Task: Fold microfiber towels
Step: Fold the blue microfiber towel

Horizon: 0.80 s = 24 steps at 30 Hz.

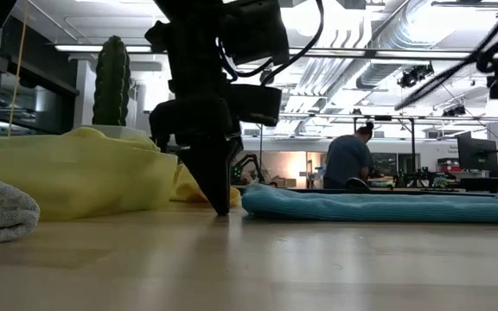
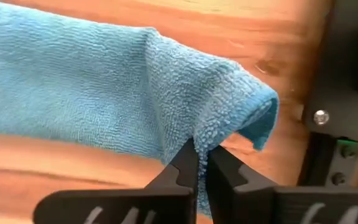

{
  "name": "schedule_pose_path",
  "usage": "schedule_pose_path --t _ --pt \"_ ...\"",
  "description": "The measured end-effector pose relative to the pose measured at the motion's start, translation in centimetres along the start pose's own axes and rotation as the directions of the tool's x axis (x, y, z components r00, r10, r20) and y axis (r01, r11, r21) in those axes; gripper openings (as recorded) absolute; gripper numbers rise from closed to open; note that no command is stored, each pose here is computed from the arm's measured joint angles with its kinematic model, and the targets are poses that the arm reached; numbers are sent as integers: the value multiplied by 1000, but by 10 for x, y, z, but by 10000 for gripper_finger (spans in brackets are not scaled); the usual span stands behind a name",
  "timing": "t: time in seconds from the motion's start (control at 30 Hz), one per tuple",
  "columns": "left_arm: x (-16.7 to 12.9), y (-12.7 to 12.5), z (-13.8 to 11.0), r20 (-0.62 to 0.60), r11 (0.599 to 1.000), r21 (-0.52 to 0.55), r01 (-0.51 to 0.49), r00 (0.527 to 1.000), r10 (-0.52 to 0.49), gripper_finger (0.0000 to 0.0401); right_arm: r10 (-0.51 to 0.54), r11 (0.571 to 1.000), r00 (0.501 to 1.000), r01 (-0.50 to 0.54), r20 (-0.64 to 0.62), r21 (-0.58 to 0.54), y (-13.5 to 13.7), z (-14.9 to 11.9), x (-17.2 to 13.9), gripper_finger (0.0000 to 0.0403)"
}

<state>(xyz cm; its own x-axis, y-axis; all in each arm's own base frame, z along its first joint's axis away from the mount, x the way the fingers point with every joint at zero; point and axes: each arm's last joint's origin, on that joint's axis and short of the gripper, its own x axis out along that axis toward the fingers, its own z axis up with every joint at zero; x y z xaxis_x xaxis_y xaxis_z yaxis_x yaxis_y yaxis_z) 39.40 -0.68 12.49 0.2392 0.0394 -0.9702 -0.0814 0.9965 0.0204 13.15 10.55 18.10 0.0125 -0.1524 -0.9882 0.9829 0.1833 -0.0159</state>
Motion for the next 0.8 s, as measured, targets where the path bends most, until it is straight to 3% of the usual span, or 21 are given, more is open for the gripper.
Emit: schedule_pose_path --t 0.37,0.63,0.8 --pt "2 -1 8 84 1000 -4 6 996 -6 0 256 961 965 -249 49 -119 25 0 -38 1" --pt "2 -1 13 135 1000 -6 16 991 -15 0 491 868 863 -472 121 -153 50 3 -39 0" --pt "2 -2 18 187 998 -1 57 981 -55 0 578 815 797 -551 176 -181 64 12 -44 0"
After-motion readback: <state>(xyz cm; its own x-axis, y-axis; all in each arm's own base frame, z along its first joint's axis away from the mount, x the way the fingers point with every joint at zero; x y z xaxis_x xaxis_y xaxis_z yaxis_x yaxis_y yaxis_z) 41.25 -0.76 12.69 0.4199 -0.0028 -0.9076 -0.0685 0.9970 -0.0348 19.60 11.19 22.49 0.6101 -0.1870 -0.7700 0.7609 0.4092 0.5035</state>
